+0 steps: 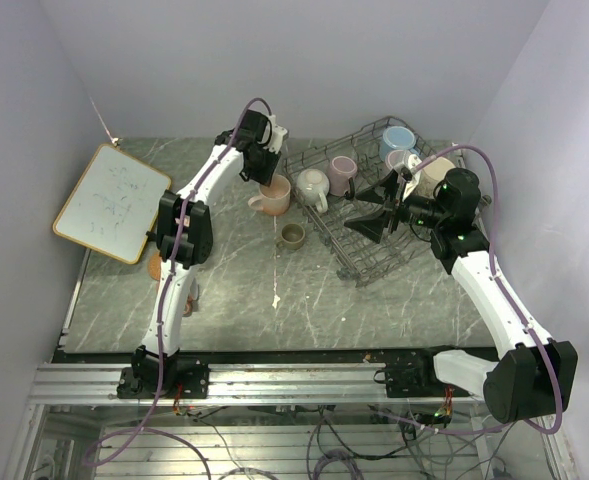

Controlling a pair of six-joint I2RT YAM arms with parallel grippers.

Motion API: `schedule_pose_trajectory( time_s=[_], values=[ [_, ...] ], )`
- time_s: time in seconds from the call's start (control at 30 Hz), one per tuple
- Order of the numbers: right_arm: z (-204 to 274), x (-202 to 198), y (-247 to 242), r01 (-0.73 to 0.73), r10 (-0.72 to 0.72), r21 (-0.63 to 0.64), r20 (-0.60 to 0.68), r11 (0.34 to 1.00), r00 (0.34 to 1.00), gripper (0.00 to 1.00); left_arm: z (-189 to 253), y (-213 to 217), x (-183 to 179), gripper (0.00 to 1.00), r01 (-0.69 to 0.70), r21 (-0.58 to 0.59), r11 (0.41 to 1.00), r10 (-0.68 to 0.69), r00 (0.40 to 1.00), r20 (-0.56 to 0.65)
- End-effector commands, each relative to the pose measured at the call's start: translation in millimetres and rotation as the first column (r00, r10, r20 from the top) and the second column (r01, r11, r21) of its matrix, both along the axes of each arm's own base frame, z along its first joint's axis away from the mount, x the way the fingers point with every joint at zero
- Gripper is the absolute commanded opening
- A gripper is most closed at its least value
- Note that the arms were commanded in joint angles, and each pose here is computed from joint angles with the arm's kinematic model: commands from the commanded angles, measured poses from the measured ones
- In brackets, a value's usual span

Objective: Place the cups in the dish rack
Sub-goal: Pick up the cup at the center of the board.

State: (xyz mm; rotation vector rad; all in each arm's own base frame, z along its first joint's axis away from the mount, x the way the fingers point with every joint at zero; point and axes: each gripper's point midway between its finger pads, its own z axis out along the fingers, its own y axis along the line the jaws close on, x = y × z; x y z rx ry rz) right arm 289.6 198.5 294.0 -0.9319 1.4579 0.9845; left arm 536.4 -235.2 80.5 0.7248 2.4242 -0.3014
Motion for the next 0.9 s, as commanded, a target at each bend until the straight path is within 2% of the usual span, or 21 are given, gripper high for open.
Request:
schedule_pose_trajectory(
  time_s=[0.0, 0.23, 0.53, 0.87],
  values=[
    [5.6, -3.0, -1.1, -0.005, 0.005, 0.001, 0.025, 1.000, 1.000, 0.82, 3.8, 0.5, 6.4, 0.30, -0.015, -0.002, 1.000, 0.015, 1.000, 0.014],
    [5.7, -2.9, -1.3, -0.005, 0.005, 0.001, 0.025, 1.000, 1.000, 0.82, 9.5, 3.0, 6.8, 0.08, -0.015, 0.007, 1.000, 0.015, 0.999, 0.029],
    [4.9, -3.3, -0.8, -0.008, 0.008, 0.003, 0.020, 1.000, 1.000, 0.82, 46.3, 13.9, 6.0, 0.07, -0.051, 0.012, 0.999, 0.049, 0.990, 0.130],
    [3.0, -4.1, 0.4, -0.019, 0.019, 0.009, 0.005, 1.000, 1.000, 0.82, 109.5, 29.6, -3.4, 0.07, -0.131, -0.090, 0.987, 0.150, 0.955, 0.254]
  ],
)
